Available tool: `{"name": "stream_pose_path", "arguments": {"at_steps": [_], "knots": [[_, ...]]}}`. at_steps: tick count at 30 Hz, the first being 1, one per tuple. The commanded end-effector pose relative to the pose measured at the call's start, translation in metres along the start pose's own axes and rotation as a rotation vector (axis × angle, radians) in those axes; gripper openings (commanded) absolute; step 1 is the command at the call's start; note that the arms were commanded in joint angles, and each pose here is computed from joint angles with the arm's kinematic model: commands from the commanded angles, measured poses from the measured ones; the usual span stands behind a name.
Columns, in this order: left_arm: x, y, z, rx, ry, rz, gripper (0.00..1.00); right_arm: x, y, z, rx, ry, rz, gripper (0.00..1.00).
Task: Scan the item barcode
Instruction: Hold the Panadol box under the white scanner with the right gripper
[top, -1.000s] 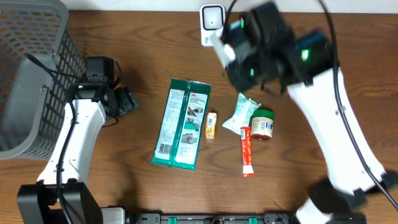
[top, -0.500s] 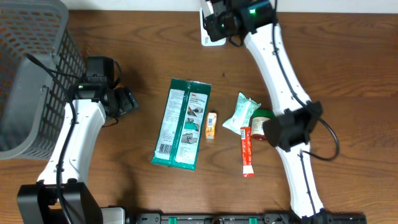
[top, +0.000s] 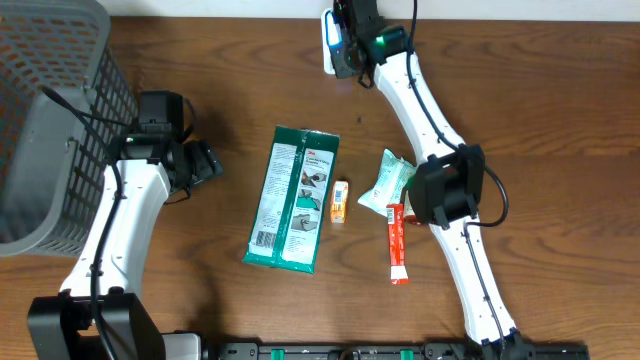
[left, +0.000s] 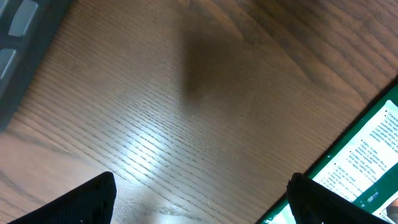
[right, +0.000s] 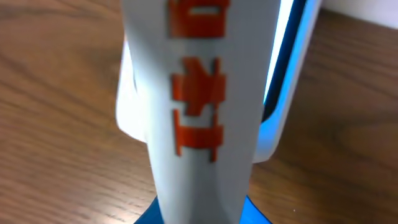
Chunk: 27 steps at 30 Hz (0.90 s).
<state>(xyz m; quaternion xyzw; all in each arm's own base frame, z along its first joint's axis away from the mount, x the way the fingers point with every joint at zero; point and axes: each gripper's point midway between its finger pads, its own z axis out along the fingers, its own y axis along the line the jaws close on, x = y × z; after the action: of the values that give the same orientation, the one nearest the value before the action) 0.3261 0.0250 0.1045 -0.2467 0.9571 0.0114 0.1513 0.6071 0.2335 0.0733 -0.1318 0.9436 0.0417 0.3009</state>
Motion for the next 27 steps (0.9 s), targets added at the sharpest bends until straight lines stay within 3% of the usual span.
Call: {"name": "stream_pose_path", "arguments": {"at_steps": [1, 27], "knots": [[-0.003, 0.003, -0.002, -0.012, -0.014, 0.001, 0.89, -0.006, -0.022, 0.002, 0.051, -0.025, 0.082, 0.1], [-0.003, 0.003, -0.002, -0.012, -0.014, 0.001, 0.89, 0.015, -0.003, 0.011, -0.03, 0.055, 0.097, 0.09]]}}
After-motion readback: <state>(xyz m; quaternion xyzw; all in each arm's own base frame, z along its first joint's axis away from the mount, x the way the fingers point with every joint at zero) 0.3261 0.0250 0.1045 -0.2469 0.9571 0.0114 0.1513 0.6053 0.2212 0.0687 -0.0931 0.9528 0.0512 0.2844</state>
